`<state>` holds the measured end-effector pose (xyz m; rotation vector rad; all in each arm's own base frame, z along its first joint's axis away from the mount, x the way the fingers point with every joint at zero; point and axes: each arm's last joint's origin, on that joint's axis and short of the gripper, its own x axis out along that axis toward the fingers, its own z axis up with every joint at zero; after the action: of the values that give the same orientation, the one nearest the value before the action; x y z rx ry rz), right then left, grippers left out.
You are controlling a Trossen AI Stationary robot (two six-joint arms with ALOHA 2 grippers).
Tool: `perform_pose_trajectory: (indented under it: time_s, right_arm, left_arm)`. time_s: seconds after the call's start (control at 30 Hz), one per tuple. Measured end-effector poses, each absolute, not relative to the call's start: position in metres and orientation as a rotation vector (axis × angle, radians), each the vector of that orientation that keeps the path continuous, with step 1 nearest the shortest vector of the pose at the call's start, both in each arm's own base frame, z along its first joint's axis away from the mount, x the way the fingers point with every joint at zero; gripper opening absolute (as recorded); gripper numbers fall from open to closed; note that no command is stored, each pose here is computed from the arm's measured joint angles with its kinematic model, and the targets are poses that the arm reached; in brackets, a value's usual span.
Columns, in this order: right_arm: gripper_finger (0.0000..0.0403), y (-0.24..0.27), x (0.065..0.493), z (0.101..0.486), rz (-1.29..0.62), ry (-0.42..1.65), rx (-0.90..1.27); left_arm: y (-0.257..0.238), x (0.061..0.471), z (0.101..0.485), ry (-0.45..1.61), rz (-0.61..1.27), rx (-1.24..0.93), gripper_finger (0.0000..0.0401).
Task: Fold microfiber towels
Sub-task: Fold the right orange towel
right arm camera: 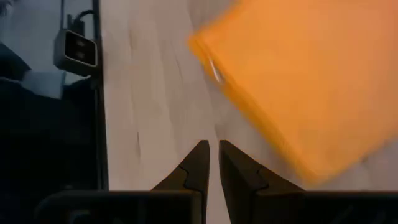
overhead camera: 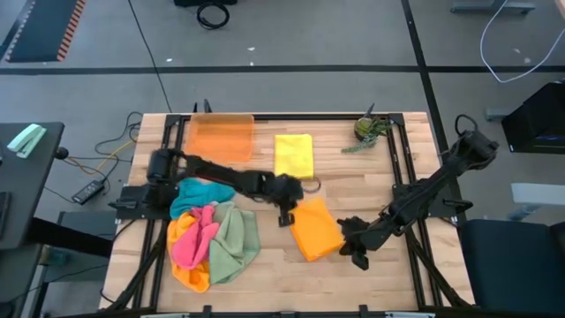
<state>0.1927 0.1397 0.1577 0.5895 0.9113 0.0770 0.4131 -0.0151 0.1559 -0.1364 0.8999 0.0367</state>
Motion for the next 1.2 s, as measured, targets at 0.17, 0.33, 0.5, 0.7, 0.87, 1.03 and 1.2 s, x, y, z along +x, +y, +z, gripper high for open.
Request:
perform_pose_trajectory:
  time_s: [0.17,0.33,0.5,0.7,0.87,1.03,1.2]
  right_arm:
    - [0.0043,0.123,0.198,0.178,0.005,0.902,0.436]
    - [0.0058,0.086,0.207,0.175,-0.116,0.885,0.433]
    - [0.0087,0.052,0.230,0.172,-0.104,0.793,0.399]
    - [0.0082,0.030,0.251,0.150,-0.056,0.798,0.397]
    - [0.0056,0.016,0.258,0.124,-0.095,0.869,0.384]
    - [0.0045,0.007,0.260,0.113,-0.128,0.895,0.394]
    - [0.0044,0.007,0.256,0.117,-0.134,0.906,0.398]
  left_arm:
    - [-0.013,0.401,0.188,0.891,0.029,-0.148,0.0031]
    - [-0.042,0.400,0.193,0.847,-0.039,-0.142,0.0013]
    - [-0.088,0.415,0.164,0.726,-0.142,-0.149,0.0006]
    - [-0.121,0.433,0.137,0.554,-0.195,-0.170,0.0012]
    - [-0.126,0.432,0.125,0.584,-0.185,-0.214,0.0006]
    - [-0.129,0.429,0.109,0.646,-0.173,-0.235,0.0015]
    - [-0.129,0.430,0.097,0.679,-0.161,-0.251,0.0005]
